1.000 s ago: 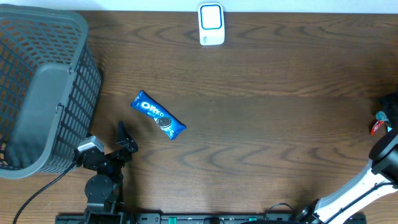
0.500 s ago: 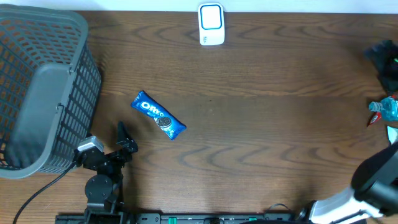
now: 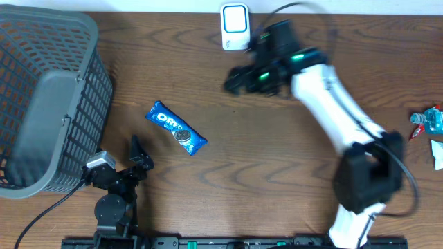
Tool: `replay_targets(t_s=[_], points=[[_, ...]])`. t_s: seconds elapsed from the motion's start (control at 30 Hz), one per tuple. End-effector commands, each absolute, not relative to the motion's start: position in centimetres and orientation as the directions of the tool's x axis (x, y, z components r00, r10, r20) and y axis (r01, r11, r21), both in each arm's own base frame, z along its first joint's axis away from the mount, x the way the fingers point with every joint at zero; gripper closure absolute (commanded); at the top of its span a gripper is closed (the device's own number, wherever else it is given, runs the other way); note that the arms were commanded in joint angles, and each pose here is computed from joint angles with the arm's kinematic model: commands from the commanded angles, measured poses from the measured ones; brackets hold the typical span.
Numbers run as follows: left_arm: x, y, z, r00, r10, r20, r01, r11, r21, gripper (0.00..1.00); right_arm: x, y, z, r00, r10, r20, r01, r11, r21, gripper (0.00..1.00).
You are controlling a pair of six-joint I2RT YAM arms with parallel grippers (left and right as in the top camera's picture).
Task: Scan the item barcode
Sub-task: 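Reach the right gripper over to the blue Oreo pack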
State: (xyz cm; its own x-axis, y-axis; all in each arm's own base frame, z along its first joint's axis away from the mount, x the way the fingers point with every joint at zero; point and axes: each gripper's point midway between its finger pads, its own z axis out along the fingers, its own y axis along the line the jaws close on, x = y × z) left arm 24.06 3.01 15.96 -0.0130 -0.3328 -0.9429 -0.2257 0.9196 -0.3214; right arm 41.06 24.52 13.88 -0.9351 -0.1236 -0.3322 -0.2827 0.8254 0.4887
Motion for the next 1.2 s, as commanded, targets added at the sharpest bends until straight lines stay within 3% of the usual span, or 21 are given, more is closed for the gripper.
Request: replay_targets(t_s=[0.0,0.13,0.43,0.63,0.77,0.9,1.0,1.03,1.17], points=[[24.1,3.1,14.3,-0.052,-0.324,-0.944,-0.242,0.922,-0.303,0.02,36.8,31.8,9.1,-0.891,-0.355,-0.283,-0.454,0.673,0.585,0.01],[24.1,3.1,14.3,-0.052,-0.324,-0.944,-0.242,0.922,-0.303,0.02,36.1,34.8,5.1,-0.819,-0.466,-0.335,-0.572,0.711,0.409,0.01],[24.1,3.1,14.3,-0.052,-0.324,-0.944,-0.242,0.922,-0.303,0.02,34.3,41.7,6.0,-0.623,-0.588,-0.517,-0.742,0.654,0.151,0.01],[24.1,3.1,14.3,-0.052,-0.324,-0.944,-0.242,0.922,-0.303,0.02,35.3,42.1,2.4,-0.489,-0.706,-0.512,-0.747,0.642,-0.173,0.01],[24.1,3.1,14.3,-0.052,-0.324,-0.944,-0.242,0.922,-0.303,0.02,35.1,42.1,0.1,-0.453,-0.754,-0.476,-0.77,0.6,-0.218,0.03],[24.1,3.1,14.3,-0.052,-0.324,-0.944,-0.242,0.922,-0.303,0.02,34.9,41.5,-1.7,-0.462,-0.773,-0.434,-0.771,0.592,-0.235,0.26],[24.1,3.1,14.3,-0.052,-0.324,-0.944,-0.242,0.922,-0.303,0.02,35.3,40.2,-2.0,-0.501,-0.762,-0.411,-0.726,0.628,-0.28,0.73],[24.1,3.1,14.3,-0.052,-0.324,-0.944,-0.242,0.922,-0.303,0.02,35.7,39.5,-1.9,-0.519,-0.752,-0.406,-0.696,0.648,-0.31,0.83],[24.1,3.1,14.3,-0.052,-0.324,-0.944,-0.242,0.922,-0.303,0.02,36.7,37.2,-0.7,-0.585,-0.703,-0.403,-0.581,0.711,-0.396,0.93]])
